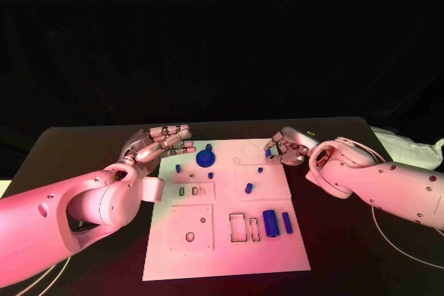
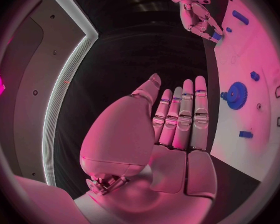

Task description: Assemble the parts on the task board

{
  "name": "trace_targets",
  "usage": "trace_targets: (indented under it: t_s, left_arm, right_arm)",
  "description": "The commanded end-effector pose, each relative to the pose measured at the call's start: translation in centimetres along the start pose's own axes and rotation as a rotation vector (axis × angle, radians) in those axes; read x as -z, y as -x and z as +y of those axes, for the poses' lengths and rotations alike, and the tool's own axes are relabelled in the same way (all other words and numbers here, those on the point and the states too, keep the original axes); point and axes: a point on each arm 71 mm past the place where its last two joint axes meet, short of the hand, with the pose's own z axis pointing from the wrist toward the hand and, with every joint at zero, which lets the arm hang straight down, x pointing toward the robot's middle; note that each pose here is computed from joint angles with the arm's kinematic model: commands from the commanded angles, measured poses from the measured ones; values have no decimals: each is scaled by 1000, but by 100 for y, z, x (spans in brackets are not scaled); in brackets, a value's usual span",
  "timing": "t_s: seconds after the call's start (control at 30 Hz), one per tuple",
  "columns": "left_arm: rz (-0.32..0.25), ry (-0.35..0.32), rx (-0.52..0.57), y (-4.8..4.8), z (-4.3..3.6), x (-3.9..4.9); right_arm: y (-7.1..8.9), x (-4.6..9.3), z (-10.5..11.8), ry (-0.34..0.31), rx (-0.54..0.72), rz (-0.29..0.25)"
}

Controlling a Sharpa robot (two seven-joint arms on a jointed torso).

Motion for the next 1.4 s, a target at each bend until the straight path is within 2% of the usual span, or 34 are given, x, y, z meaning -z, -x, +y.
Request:
trace_targets:
  t_s: [0.03, 0.23, 0.4, 0.57, 0.93, 1.17, 1.4]
  left_arm:
    - [15, -6, 7, -5, -6, -9]
    - [10, -8, 3, 29, -4, -21]
    - [0, -9, 4, 63, -3, -28]
    - [-5, -8, 6, 75, -5, -25]
    - [-6, -9, 8, 77, -12, -15]
    - [-5, -8, 9, 70, -9, -21]
    - [-6, -8, 9, 73, -8, -24]
  right_arm:
    - [35, -8, 154, -49, -27, -29]
    - [-81, -71, 620, 1, -19, 5]
    - [-304, -129, 1019, 62, 8, 47]
    - [-514, -156, 1239, 92, 25, 85]
    - [-906, -149, 1476, 119, 29, 159]
    - [-1031, -145, 1548, 130, 28, 188]
    - [-1079, -132, 1572, 137, 33, 207]
